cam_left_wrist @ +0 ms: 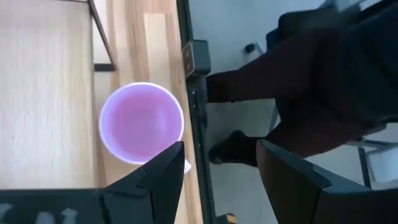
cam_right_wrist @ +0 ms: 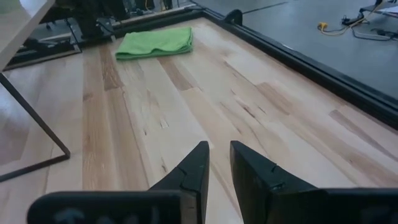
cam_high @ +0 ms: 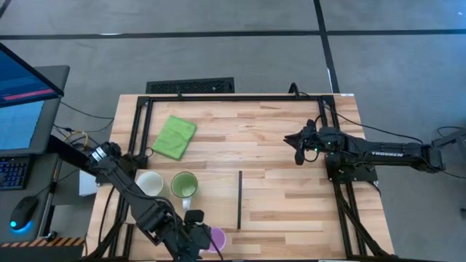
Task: Stack small to large cups/mugs on shelf
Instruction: Put the purple mug on the shelf
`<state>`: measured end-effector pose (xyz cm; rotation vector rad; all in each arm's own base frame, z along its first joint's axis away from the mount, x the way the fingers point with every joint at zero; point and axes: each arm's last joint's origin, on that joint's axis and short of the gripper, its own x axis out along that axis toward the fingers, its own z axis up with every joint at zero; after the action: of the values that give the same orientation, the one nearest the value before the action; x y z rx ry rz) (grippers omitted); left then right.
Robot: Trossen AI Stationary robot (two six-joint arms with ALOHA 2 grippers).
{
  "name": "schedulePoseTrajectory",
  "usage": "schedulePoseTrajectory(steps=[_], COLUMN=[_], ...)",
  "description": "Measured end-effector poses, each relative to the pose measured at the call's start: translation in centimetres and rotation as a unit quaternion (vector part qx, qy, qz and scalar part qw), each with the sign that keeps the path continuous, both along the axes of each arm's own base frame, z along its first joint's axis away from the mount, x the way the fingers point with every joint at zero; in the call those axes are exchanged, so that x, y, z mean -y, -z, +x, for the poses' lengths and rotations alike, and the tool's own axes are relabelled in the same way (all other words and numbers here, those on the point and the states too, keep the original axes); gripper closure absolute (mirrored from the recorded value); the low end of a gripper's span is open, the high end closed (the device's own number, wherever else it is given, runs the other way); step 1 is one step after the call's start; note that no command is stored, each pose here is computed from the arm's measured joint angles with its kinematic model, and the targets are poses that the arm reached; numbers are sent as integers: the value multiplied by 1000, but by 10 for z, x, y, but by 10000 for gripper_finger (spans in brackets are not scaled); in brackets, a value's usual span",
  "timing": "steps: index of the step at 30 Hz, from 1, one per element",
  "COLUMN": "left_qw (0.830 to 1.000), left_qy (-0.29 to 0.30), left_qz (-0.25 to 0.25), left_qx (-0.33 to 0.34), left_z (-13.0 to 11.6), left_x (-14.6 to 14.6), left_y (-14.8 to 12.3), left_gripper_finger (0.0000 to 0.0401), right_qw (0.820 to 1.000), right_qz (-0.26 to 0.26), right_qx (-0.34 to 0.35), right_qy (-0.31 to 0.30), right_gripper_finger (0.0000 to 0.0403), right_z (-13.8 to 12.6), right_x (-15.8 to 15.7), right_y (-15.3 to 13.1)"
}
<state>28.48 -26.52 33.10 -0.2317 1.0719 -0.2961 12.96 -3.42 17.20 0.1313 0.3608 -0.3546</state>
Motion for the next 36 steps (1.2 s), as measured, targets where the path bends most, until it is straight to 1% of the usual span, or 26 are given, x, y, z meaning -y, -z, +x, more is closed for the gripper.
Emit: schedulePoseTrajectory(steps=[7,18,22,24,27,30,36], left_qw=[1000,999,998,998,998,998,998], left_qy=[20,31,55,61,51,48,51], left_qz=[-3,-15,-20,-17,-9,1,35], left_qx=[-1,0,21,30,36,30,3], left_z=[2,2,-1,-3,-4,-3,-3], left_x=[4,11,18,20,22,24,33], left_y=[4,6,4,3,3,9,30], left_gripper_finger=[209,209,209,209,209,209,209], right_qw=[1000,1000,1000,1000,1000,1000,1000], right_qz=[4,9,9,9,9,10,17], right_qx=[-4,-4,-4,-4,-4,-4,0], right_qy=[1,3,3,3,3,3,6], right_gripper_finger=[316,316,316,316,316,316,316], right_z=[0,-1,-1,-1,-1,-1,0], right_x=[0,0,0,0,0,0,0], right_y=[1,1,1,1,1,1,1])
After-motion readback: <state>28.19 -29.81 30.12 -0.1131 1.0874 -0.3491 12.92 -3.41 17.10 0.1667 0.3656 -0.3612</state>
